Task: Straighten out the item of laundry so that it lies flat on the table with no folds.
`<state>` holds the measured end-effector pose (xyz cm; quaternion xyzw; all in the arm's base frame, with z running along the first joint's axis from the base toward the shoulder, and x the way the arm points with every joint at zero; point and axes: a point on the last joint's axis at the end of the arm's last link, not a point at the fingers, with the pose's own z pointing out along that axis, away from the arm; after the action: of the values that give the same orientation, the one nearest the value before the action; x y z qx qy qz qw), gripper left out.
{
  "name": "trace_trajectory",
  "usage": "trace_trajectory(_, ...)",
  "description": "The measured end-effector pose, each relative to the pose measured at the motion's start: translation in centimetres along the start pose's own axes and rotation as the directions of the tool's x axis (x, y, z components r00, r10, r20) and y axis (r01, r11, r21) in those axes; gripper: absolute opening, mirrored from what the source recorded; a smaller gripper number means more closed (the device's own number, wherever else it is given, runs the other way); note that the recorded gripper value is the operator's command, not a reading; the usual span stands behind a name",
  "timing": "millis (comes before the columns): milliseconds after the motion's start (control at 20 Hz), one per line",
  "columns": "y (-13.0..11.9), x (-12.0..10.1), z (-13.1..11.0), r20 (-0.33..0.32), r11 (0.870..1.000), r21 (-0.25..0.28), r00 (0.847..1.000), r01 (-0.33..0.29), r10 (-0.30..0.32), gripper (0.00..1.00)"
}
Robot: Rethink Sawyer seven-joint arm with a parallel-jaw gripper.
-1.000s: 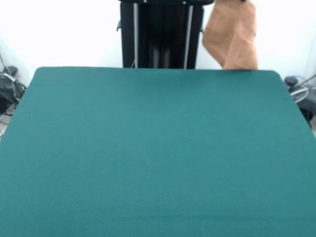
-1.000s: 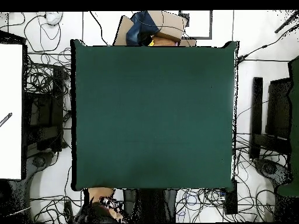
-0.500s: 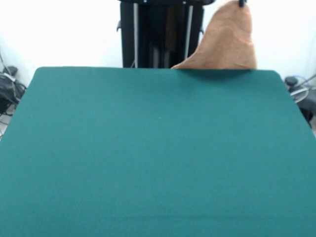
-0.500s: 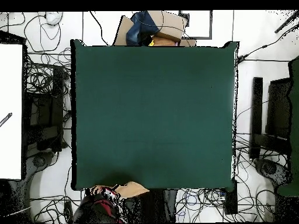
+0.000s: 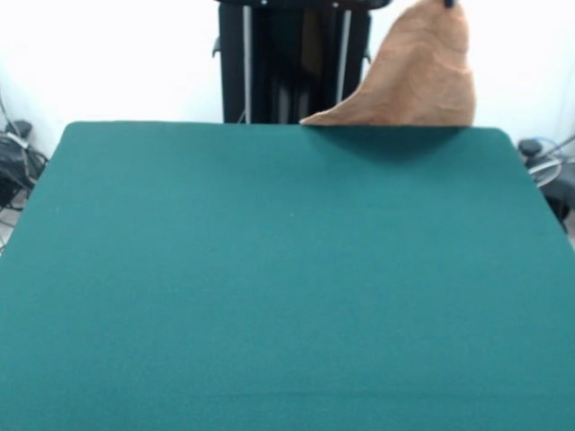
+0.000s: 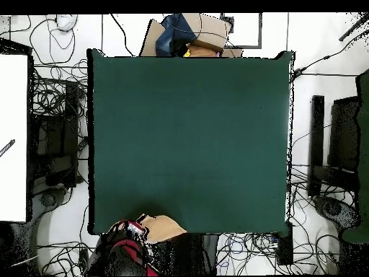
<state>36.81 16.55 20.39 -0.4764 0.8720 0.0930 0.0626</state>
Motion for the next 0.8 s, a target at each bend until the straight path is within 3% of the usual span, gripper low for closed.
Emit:
trace_trajectory(50, -0.2, -0.1, -0.1, 0.002, 1.000, 0.007, 1.000, 0.009, -0.009, 0.00)
trace_trajectory(200, -1.6, 0.4, 0.1, -0.027, 0.988, 0.056, 0.990, 0.141, -0.140, 0.00)
trace_trajectory(250, -2.5, 1.6, 0.5, -0.052, 0.972, 0.092, 0.976, 0.217, -0.213, 0.00)
trace_trajectory(300, -3.2, 2.4, 0.6, -0.065, 0.961, 0.116, 0.967, 0.251, -0.245, 0.00)
trace_trajectory(350, -4.3, 3.9, 0.9, -0.086, 0.941, 0.166, 0.955, 0.296, -0.285, 0.00)
trace_trajectory(450, -5.3, 5.3, 1.0, -0.102, 0.920, 0.220, 0.946, 0.324, -0.308, 0.00)
trace_trajectory(600, -6.5, 7.5, 1.7, -0.122, 0.867, 0.333, 0.929, 0.370, -0.350, 0.00)
trace_trajectory(650, -6.6, 7.7, 1.8, -0.124, 0.860, 0.345, 0.926, 0.377, -0.356, 0.00)
trace_trajectory(700, -6.5, 8.4, 2.4, -0.127, 0.835, 0.382, 0.918, 0.395, -0.376, 0.00)
trace_trajectory(750, -6.5, 8.6, 2.6, -0.127, 0.826, 0.395, 0.914, 0.403, -0.385, 0.00)
trace_trajectory(800, -6.0, 9.4, 3.3, -0.127, 0.800, 0.430, 0.905, 0.420, -0.407, 0.00)
